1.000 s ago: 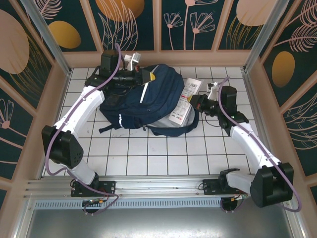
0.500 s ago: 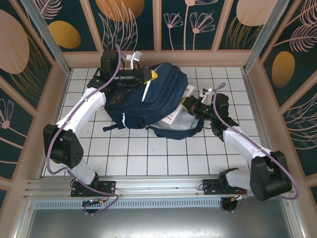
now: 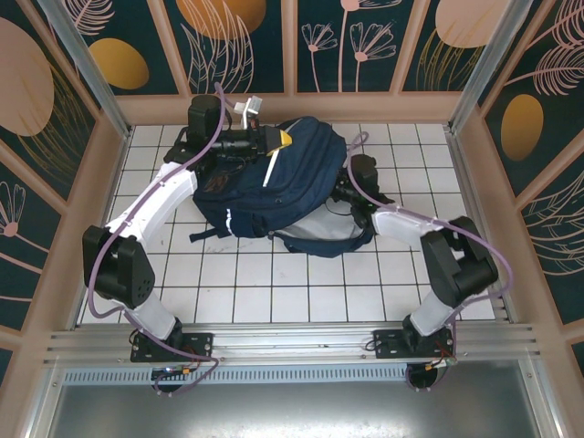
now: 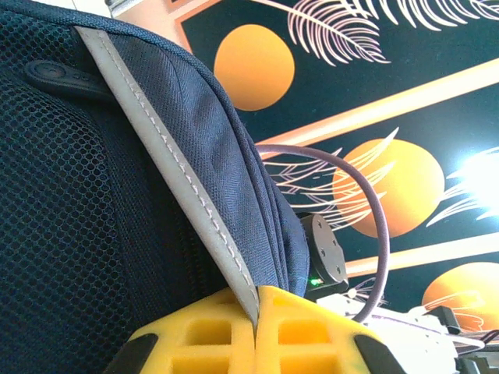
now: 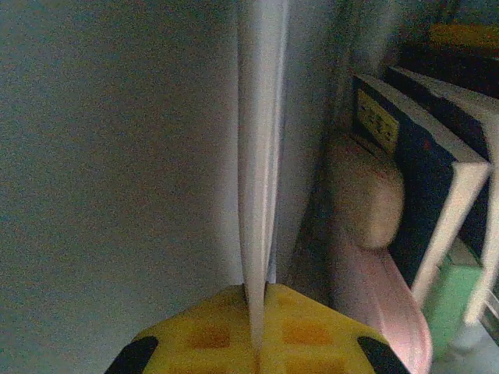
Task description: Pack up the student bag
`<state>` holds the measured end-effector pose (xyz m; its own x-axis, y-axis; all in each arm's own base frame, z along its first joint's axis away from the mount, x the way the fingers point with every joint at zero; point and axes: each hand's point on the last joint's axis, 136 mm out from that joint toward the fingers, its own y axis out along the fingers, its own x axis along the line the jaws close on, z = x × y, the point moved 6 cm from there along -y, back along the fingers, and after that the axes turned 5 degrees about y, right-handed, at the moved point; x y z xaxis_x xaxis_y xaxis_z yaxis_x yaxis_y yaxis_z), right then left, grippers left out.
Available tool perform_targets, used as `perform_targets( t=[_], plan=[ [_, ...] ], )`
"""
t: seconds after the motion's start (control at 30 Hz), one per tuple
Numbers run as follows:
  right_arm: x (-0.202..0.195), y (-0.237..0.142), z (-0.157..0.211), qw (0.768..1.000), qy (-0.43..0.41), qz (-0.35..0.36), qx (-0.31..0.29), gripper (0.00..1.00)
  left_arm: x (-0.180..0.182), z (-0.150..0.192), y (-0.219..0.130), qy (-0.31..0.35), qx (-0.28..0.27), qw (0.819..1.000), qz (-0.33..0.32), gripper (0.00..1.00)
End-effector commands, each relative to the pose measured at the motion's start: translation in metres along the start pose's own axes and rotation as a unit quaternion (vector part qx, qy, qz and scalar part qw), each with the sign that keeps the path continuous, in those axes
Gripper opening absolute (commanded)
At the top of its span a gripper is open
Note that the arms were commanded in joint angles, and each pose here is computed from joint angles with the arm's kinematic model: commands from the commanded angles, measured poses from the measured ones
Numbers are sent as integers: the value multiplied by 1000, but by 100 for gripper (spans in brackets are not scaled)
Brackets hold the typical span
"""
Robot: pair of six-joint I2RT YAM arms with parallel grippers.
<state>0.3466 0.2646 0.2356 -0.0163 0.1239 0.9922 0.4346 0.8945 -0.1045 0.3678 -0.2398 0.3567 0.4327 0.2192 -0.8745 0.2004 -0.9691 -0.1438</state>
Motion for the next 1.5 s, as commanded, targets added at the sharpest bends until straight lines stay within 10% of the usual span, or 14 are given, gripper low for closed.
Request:
perform_targets(
  t=[0.0,0.4,0.67,0.87,1.13,1.47],
  plan=[
    [15,26,-6,999,-21,-38,-14,0,-42,-18,-5,88,-26,994,53,0],
    [-38,109,-14,997,-30,49,-41,14,-43,-24,-4,85,-32,994,53,0],
    [-43,95,-12,987,-99,113,-60,78,-40,-33,-14,88,-65,994,16,0],
    [-13,63,-3,983,-154,78,-64,97,-25,-42,-36,69,-103,992,-2,0],
    [-1,44,8,982,-184,35,-27,99,-19,-43,-51,61,-126,990,-12,0],
    [-18,-25,-7,959,-185,176,-124,97,-4,-37,-55,47,-125,990,-38,0]
  ],
)
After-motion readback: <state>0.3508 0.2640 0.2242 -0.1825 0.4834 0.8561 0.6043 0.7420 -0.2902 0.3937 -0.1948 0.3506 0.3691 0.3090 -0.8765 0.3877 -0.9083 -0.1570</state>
